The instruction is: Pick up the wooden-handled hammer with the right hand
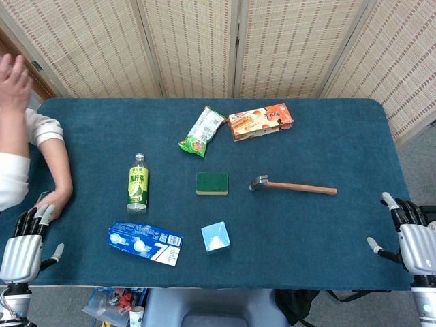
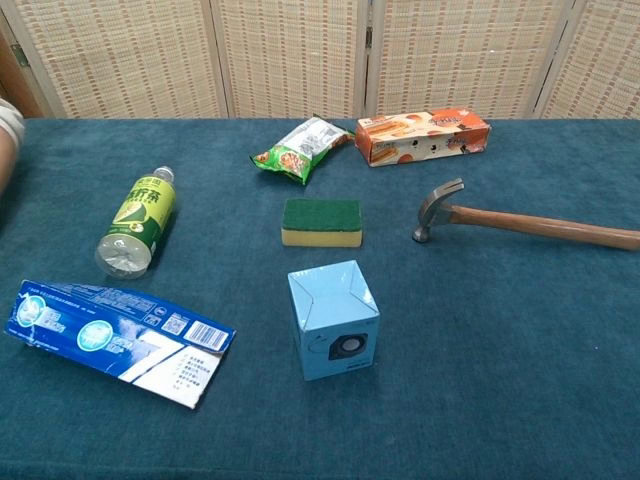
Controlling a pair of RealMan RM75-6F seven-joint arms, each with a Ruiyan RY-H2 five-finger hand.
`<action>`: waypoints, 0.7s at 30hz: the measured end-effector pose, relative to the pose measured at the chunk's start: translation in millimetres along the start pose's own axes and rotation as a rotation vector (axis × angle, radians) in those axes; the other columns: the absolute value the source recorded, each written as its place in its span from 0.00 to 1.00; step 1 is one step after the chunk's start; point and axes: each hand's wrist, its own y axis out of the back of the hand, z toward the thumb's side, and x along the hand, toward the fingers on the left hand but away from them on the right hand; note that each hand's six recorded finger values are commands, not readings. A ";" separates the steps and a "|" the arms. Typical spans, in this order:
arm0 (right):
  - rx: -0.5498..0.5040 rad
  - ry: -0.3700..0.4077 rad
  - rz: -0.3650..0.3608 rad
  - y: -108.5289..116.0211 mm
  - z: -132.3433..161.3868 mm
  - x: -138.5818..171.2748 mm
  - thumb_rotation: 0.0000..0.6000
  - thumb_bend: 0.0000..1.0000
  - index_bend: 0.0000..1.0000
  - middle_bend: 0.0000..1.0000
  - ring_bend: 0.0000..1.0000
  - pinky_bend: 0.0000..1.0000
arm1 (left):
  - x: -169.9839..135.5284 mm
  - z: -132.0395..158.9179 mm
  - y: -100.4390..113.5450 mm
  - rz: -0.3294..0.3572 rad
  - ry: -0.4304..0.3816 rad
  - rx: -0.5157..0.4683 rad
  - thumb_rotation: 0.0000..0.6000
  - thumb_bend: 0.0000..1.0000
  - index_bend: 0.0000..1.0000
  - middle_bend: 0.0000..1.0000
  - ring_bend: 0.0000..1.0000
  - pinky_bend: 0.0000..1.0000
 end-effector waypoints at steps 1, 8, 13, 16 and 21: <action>-0.001 0.000 -0.002 0.4 0.0 0.6 1.00 0.22 0.00 0.19 0.08 0.04 | 0.1 0.6 -0.1 0.000 -0.002 0.000 1.00 0.31 0.00 0.00 0.00 0.00; 0.000 0.008 -0.009 2.3 1.4 2.0 1.00 0.22 0.00 0.19 0.08 0.04 | 0.6 1.6 0.3 0.009 -0.005 -0.003 1.00 0.30 0.00 0.00 0.00 0.00; -0.001 0.020 -0.005 1.6 5.0 0.1 1.00 0.22 0.00 0.20 0.08 0.04 | 1.0 2.3 1.8 0.025 -0.013 -0.011 1.00 0.31 0.00 0.00 0.00 0.00; -0.004 0.025 -0.007 1.8 7.0 -3.3 1.00 0.22 0.00 0.20 0.08 0.04 | 1.4 3.1 1.6 0.027 -0.016 -0.014 1.00 0.31 0.00 0.00 0.00 0.00; 0.014 0.059 0.008 3.6 17.7 -19.1 1.00 0.22 0.00 0.21 0.08 0.04 | 1.7 5.1 2.0 0.029 -0.024 -0.020 1.00 0.31 0.00 0.00 0.00 0.00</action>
